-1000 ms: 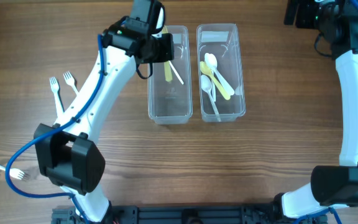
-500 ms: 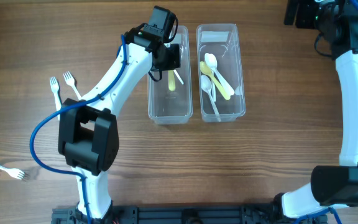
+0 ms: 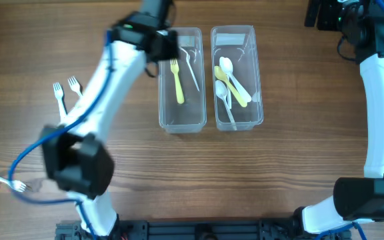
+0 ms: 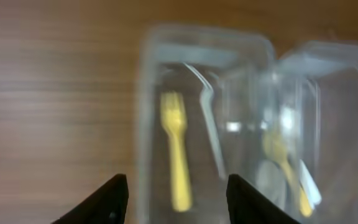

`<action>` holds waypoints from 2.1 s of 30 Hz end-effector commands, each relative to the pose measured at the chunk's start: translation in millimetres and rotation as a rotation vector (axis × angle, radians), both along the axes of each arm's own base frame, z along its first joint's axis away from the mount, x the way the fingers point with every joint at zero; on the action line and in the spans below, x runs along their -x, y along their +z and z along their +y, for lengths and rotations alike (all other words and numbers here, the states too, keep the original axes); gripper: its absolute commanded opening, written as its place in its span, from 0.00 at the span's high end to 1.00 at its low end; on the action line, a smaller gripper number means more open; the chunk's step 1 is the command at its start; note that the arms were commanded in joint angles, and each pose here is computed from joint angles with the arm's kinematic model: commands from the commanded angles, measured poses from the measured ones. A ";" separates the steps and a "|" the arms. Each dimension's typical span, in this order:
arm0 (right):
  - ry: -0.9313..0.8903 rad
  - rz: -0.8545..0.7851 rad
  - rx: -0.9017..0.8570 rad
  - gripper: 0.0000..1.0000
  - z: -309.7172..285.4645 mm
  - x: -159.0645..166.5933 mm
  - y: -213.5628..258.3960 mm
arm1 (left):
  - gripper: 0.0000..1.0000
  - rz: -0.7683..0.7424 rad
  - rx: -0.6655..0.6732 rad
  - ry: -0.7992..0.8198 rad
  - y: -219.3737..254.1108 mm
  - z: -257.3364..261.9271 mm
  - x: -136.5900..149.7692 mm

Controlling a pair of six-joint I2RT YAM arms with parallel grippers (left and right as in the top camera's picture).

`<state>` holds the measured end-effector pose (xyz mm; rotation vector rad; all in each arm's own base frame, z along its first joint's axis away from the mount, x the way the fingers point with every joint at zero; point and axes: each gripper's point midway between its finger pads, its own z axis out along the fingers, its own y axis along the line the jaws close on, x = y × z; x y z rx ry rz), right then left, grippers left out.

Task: Pack container
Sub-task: 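Carry the yellow fork into the left container and release it, then move the left gripper back over the white fork on the table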

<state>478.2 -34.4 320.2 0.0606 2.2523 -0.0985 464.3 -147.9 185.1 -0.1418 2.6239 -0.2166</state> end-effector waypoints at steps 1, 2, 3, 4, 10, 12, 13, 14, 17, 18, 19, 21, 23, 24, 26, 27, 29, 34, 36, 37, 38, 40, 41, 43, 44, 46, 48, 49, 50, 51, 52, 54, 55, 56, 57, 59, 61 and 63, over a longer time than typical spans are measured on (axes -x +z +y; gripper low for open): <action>-0.015 0.008 0.012 0.00 -4.5 -1.3 -3.8 | 0.47 -0.048 -0.078 0.256 37.1 90.3 1.0; -0.015 0.008 0.012 0.00 -4.5 -1.2 -3.8 | 0.46 -0.027 -0.083 0.295 34.5 106.1 3.9; -0.015 0.008 0.012 0.00 -4.4 -1.3 -3.8 | 0.45 0.008 -0.082 0.365 29.3 131.3 8.2; -0.015 0.008 0.012 0.01 -4.4 -1.3 -3.8 | 0.44 0.031 -0.078 0.429 25.9 153.0 11.8; -0.015 0.008 0.012 0.00 -4.4 -1.3 -3.8 | 0.51 0.110 -0.064 0.655 4.8 237.3 24.8; -0.015 0.008 0.012 0.00 -4.5 -1.3 -3.8 | 0.57 0.131 -0.073 0.688 -5.4 252.4 25.4; -0.015 0.008 0.012 0.01 -4.5 -1.3 -3.8 | 0.58 0.144 -0.073 0.699 -12.2 256.8 24.6; -0.015 0.008 0.012 0.01 -4.4 -1.2 -3.8 | 0.58 0.159 -0.075 0.703 -19.4 258.6 23.4; -0.015 0.008 0.012 0.00 -4.5 -1.3 -3.8 | 0.47 0.226 -0.088 0.700 -50.8 259.8 19.5; -0.015 0.008 0.012 0.01 -4.5 -1.3 -3.8 | 0.45 0.246 -0.092 0.699 -62.1 260.7 17.6; -0.015 0.008 0.012 0.00 -4.5 -1.3 -3.8 | 0.45 0.265 -0.095 0.698 -73.9 262.7 15.6; -0.015 0.008 0.012 0.00 -4.4 -1.3 -3.8 | 0.46 0.313 -0.102 0.702 -97.8 266.6 15.5; -0.015 0.008 0.012 0.00 -4.5 -1.2 -3.8 | 0.46 0.359 -0.108 0.704 -117.5 269.1 18.0; -0.015 0.008 0.012 0.00 -4.5 -1.2 -3.8 | 0.46 0.377 -0.111 0.703 -123.6 269.5 19.6; -0.015 0.008 0.012 0.00 -4.5 -1.2 -3.8 | 0.46 0.412 -0.106 0.625 -140.8 264.9 18.2; -0.015 0.008 0.012 0.00 -4.5 -1.2 -3.8 | 0.46 0.421 -0.096 0.606 -144.4 262.2 18.0; -0.015 0.008 0.012 0.01 -4.4 -1.3 -3.8 | 0.46 0.440 -0.088 0.583 -151.4 259.3 18.8; -0.015 0.008 0.012 0.00 -4.5 -1.3 -3.8 | 0.46 0.424 -0.077 0.531 -157.0 256.4 11.5; -0.015 0.008 0.012 0.00 -4.5 -1.2 -3.8 | 0.46 0.423 -0.075 0.531 -157.2 257.1 11.4; -0.015 0.008 0.012 0.01 -4.4 -1.3 -3.8 | 0.46 0.424 -0.069 0.529 -157.8 256.5 11.5; -0.015 0.008 0.012 0.00 -4.5 -1.3 -3.8 | 0.45 0.426 -0.070 0.529 -159.1 256.4 12.0; -0.015 0.008 0.012 0.00 -4.5 -1.3 -3.8 | 0.44 0.433 -0.070 0.529 -164.3 255.8 14.8; -0.015 0.008 0.012 0.00 -4.5 -1.2 -3.8 | 0.43 0.440 -0.069 0.533 -169.0 255.3 17.4; -0.015 0.008 0.012 0.00 -4.4 -1.3 -3.8 | 0.43 0.461 -0.069 0.536 -178.1 254.2 24.5; -0.015 0.008 0.012 0.00 -4.5 -1.3 -3.8 | 0.43 0.469 -0.066 0.552 -182.7 254.1 27.8; -0.015 0.008 0.012 0.00 -4.5 -1.2 -3.8 | 0.43 0.483 -0.056 0.586 -187.9 255.2 33.1; -0.015 0.008 0.012 0.01 -4.4 -1.2 -3.8 | 0.44 0.495 -0.047 0.621 -192.0 257.9 38.0; -0.015 0.008 0.012 0.00 -4.5 -1.3 -3.8 | 0.44 0.497 -0.047 0.626 -192.6 258.7 39.0; -0.015 0.008 0.012 0.00 -4.5 -1.2 -3.8 | 0.44 0.496 -0.046 0.628 -193.3 259.6 39.3; -0.015 0.008 0.013 0.00 -4.5 -1.3 -3.8 | 0.44 0.496 -0.045 0.630 -193.3 260.4 39.5; -0.015 0.008 0.012 0.00 -4.5 -1.2 -3.8 | 0.43 0.494 -0.045 0.632 -193.3 261.4 39.1; -0.015 0.008 0.012 0.00 -4.5 -1.2 -3.8 | 0.43 0.486 -0.044 0.632 -193.6 261.8 37.3; -0.015 0.008 0.012 0.00 -4.5 -1.3 -3.8 | 0.43 0.483 -0.044 0.632 -193.6 261.9 36.7; -0.015 0.008 0.012 0.00 -4.5 -1.3 -3.8 | 0.43 0.477 -0.043 0.632 -193.5 262.2 35.2; -0.015 0.008 0.012 0.00 -4.5 -1.3 -3.8 | 0.43 0.473 -0.044 0.627 -193.5 262.4 34.2; -0.015 0.008 0.012 0.00 -4.4 -1.2 -3.8 | 0.43 0.468 -0.044 0.625 -193.4 262.5 33.0; -0.015 0.008 0.012 0.00 -4.5 -1.3 -3.8 | 0.44 0.462 -0.045 0.622 -193.3 262.9 31.6; -0.015 0.008 0.012 0.01 -4.5 -1.3 -3.8 | 0.43 0.460 -0.045 0.622 -193.3 262.9 31.3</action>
